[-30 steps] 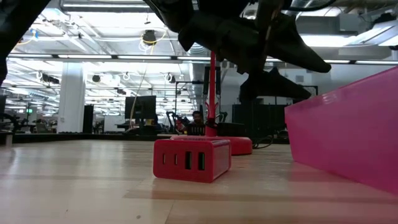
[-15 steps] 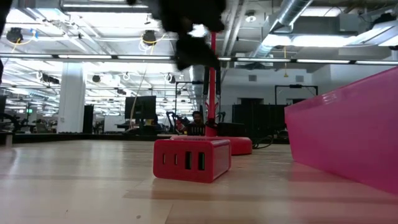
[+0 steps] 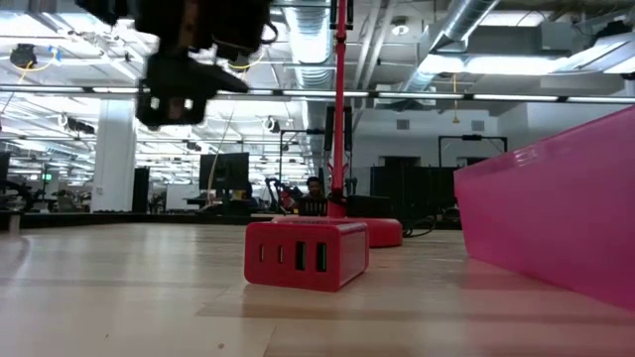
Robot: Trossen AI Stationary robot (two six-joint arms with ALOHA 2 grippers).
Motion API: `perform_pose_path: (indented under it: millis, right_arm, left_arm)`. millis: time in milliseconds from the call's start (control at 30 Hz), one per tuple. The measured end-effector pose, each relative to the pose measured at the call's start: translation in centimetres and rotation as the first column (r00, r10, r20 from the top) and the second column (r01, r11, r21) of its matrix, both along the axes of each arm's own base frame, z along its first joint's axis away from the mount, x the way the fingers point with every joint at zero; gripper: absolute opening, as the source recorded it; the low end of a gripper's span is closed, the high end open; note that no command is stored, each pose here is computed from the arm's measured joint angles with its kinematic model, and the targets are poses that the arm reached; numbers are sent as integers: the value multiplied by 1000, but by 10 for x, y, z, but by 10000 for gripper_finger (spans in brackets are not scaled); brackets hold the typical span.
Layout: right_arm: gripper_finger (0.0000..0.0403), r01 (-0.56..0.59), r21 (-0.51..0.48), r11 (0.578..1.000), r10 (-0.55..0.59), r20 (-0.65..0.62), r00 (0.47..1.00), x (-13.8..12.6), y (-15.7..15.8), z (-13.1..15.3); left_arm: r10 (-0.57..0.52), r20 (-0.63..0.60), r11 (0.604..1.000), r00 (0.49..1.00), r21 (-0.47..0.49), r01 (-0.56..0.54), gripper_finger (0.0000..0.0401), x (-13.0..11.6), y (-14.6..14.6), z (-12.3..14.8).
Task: Pick & Place Office items
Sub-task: Put the red charger adapter into the red bin
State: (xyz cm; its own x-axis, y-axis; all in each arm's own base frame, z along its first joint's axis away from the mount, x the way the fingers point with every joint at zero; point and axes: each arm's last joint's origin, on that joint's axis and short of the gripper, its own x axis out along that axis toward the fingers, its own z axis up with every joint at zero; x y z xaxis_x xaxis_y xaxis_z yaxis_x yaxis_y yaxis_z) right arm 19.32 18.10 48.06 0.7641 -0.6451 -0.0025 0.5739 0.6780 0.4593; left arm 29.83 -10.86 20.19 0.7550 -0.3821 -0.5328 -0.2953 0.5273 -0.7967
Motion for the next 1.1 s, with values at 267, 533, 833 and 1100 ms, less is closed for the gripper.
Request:
perform_pose_path:
  millis: [267,533,833,1100]
  right_arm:
    - [245,-108,9,994,108,-22,994,-6,9,0]
    - [245,-152,16,988,152,-16,988,-15,16,0]
    - [245,-188,18,982,188,-13,982,-22,24,-1]
    - [245,-198,23,980,199,-8,980,-25,26,-1]
  left_arm:
    - [110,-22,985,994,-129,-112,270,29,-6,-37]
    - [84,-90,983,992,-153,-97,270,40,-18,-60]
    - [109,-121,982,987,-141,-126,270,43,-18,-70]
    - [113,-152,983,982,-126,-133,269,43,-17,-74]
